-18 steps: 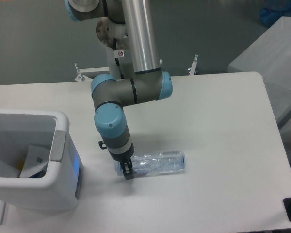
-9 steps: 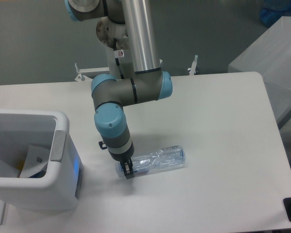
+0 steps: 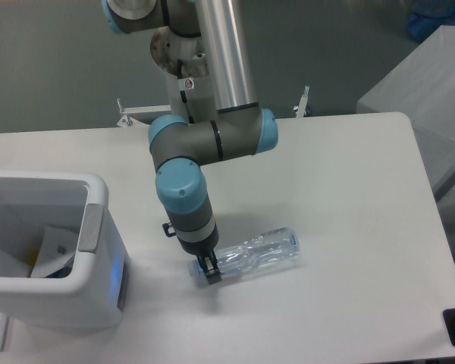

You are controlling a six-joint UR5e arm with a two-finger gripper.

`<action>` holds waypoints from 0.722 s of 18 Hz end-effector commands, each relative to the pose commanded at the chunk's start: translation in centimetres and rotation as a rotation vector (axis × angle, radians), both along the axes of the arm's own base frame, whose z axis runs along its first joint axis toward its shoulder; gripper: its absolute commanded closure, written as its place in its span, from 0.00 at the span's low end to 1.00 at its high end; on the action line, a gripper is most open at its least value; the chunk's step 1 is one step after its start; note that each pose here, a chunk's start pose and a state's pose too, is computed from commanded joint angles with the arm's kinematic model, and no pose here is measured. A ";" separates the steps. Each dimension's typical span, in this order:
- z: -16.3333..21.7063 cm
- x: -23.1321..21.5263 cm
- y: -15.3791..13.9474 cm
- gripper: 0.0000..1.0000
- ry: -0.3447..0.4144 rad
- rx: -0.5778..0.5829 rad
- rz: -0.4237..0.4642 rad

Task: Place the trash in the trash can
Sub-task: 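Lift the bottle and carry it over the trash bin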

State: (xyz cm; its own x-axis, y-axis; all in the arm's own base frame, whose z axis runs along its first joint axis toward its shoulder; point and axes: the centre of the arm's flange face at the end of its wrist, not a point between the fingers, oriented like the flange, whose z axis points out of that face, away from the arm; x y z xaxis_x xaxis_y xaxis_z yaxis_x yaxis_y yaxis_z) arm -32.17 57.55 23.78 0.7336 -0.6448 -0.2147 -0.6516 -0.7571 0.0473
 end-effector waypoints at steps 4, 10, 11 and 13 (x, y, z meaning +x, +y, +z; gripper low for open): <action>1.8 -1.6 -0.2 0.43 0.017 0.037 0.052; 13.6 -5.1 0.0 0.43 -0.054 0.376 0.351; 15.1 -5.6 -0.1 0.43 -0.074 0.422 0.408; 18.7 -5.6 -0.1 0.43 -0.112 0.518 0.529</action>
